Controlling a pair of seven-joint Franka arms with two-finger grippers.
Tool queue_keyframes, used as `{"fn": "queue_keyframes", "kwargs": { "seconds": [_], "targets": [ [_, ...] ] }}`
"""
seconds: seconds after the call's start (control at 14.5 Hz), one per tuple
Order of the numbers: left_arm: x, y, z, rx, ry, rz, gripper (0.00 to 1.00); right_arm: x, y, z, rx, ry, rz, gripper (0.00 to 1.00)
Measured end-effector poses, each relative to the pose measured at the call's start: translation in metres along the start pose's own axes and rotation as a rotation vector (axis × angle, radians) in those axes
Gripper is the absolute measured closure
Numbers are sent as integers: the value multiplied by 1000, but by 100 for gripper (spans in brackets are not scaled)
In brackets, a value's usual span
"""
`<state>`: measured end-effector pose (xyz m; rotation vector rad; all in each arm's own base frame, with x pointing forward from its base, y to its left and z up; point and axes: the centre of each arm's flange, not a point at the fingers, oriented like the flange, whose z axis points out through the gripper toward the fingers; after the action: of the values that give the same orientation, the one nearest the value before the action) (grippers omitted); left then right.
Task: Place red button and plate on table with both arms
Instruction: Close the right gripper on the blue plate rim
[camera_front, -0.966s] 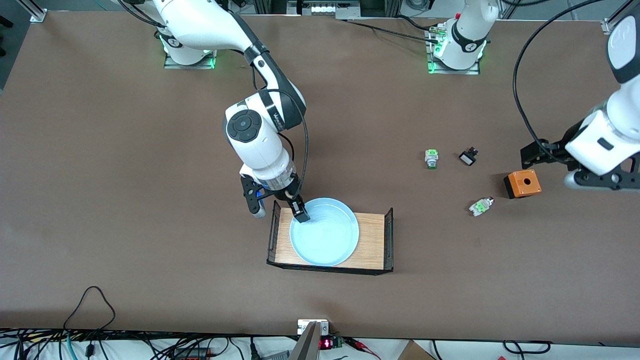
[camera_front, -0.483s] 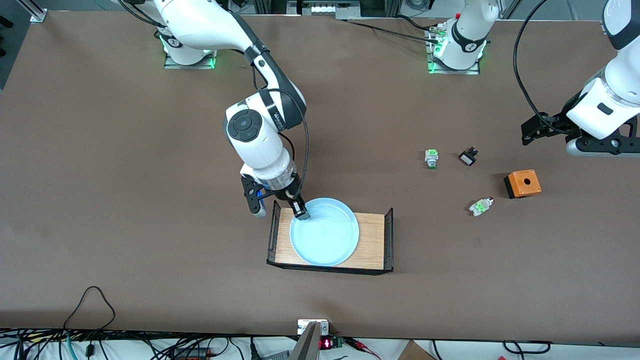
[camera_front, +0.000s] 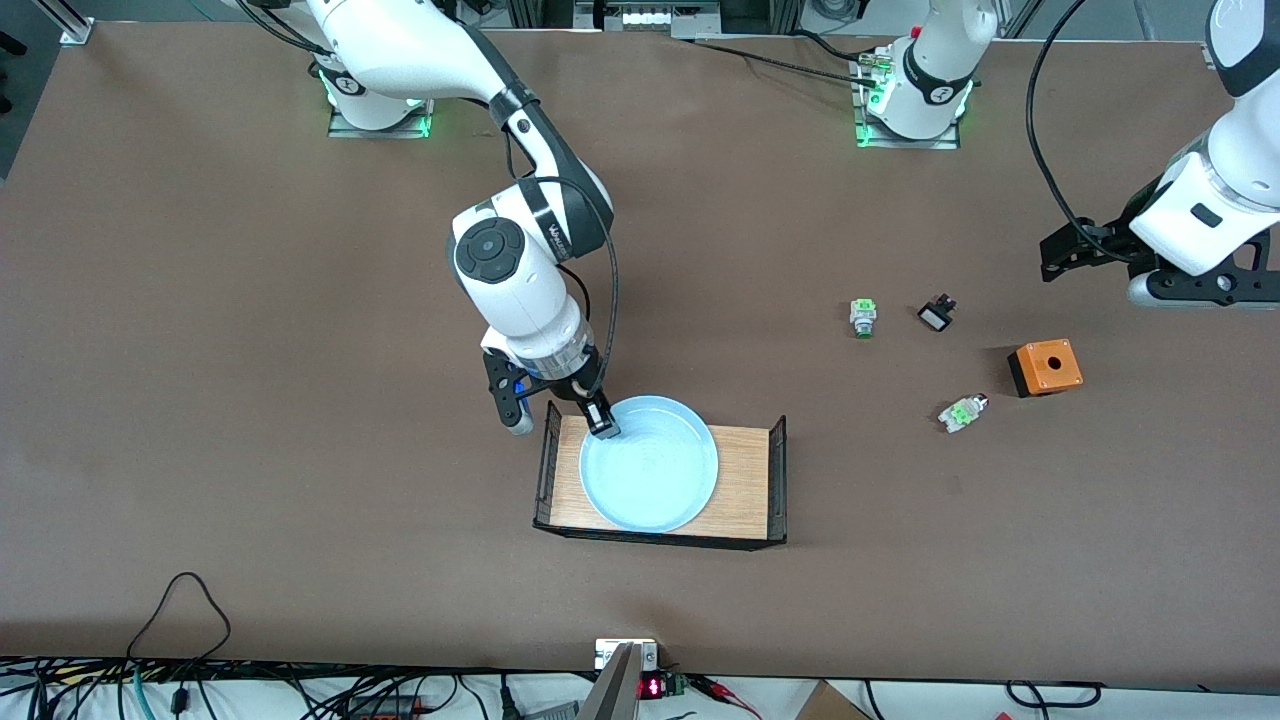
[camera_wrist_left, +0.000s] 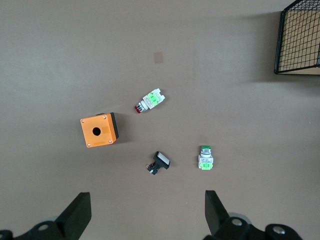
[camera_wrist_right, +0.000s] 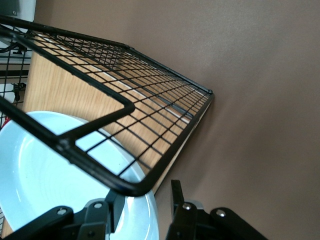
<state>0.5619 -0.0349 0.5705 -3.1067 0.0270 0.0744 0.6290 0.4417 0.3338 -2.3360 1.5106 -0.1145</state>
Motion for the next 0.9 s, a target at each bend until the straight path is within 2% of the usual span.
{"fn": "queue_keyframes", "kwargs": {
  "seconds": [0.62, 0.76, 0.9],
  "targets": [
    [-2, 1, 1, 1, -14, 2, 0, -2, 1, 0, -1, -3, -2, 63],
    [-2, 0, 1, 1, -14, 1, 0, -3, 1, 0, -2, -4, -3, 74],
    [-2, -1, 1, 1, -14, -3, 0, -5, 1, 1, -2, -5, -5, 77]
  ]
}}
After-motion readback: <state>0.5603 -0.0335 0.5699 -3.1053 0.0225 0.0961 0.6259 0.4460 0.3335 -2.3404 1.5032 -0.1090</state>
